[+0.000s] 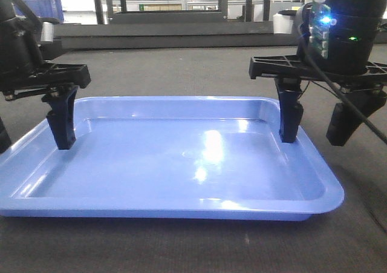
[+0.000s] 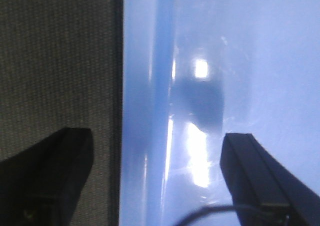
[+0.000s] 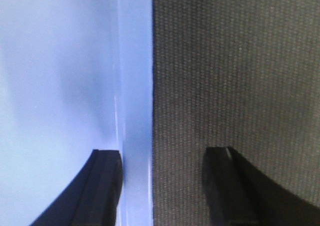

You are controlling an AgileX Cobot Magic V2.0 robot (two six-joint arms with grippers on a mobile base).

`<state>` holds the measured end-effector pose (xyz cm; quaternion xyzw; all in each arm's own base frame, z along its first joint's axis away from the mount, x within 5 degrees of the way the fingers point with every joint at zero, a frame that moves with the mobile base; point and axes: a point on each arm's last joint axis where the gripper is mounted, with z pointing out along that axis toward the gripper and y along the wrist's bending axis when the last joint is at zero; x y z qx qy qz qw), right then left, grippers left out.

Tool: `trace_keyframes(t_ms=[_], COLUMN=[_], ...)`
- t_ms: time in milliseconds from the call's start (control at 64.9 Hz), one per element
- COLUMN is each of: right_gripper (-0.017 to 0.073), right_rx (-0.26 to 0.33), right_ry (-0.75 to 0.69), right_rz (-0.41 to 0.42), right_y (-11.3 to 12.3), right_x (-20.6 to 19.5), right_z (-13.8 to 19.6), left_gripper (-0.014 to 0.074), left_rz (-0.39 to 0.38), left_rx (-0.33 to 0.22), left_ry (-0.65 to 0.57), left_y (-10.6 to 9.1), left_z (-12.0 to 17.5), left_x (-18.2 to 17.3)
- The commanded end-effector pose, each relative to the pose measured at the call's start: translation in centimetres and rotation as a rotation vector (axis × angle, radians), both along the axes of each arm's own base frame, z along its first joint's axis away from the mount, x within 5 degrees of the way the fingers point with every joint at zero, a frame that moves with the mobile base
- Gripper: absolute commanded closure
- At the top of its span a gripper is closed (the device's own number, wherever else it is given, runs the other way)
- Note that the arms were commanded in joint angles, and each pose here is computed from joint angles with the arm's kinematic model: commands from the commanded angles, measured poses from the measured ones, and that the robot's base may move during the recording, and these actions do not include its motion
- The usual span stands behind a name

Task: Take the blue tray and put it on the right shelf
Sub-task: 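Lower both grippers onto opposite side rims of the blue tray, then close both grippers on the tray's side rims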

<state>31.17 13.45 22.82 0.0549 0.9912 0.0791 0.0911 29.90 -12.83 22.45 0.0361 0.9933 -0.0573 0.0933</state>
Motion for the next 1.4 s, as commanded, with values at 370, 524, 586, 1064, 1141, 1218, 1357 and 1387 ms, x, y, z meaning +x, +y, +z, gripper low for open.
trace_keyframes(t_ms=[370,524,586,1064,1141,1218,1357,1387], right_gripper=[0.0104,0.0104,0.0104,0.0104,0.0104,0.0104,0.0107,0.0115], right_rx=[0.008,0.004,0.003,0.002,0.002,0.001,0.000,0.000], right_ry=[-0.019,-0.010,-0.006,-0.005,-0.005,-0.004,-0.001,-0.001], right_rz=[0.007,0.007,0.008,0.008,0.008,0.008,0.008,0.008], right_y=[0.2,0.2,0.2,0.2,0.2,0.2,0.2,0.2], right_x=[0.6,0.5,0.5,0.6,0.6,0.5,0.5,0.5], right_z=[0.4,0.4,0.3,0.2,0.2,0.2,0.2,0.2], left_gripper=[0.0163,0.0163,0.0163,0.0163,0.0163,0.0165,0.0245,0.0270], left_rz=[0.033,0.034,0.034,0.037,0.037,0.037,0.037,0.037], left_rx=[-0.072,-0.068,-0.068,-0.073,-0.073,-0.073,-0.073,-0.073], left_ry=[-0.070,-0.062,-0.061,-0.058,-0.060,-0.060,-0.060,-0.060], left_y=[-0.7,-0.8,-0.8,-0.8,-0.8,-0.8,-0.8,-0.8], left_z=[1.5,0.8,0.8,0.8,0.8,0.8,0.8,0.8], left_x=[0.5,0.8,0.8,0.8,0.8,0.8,0.8,0.8])
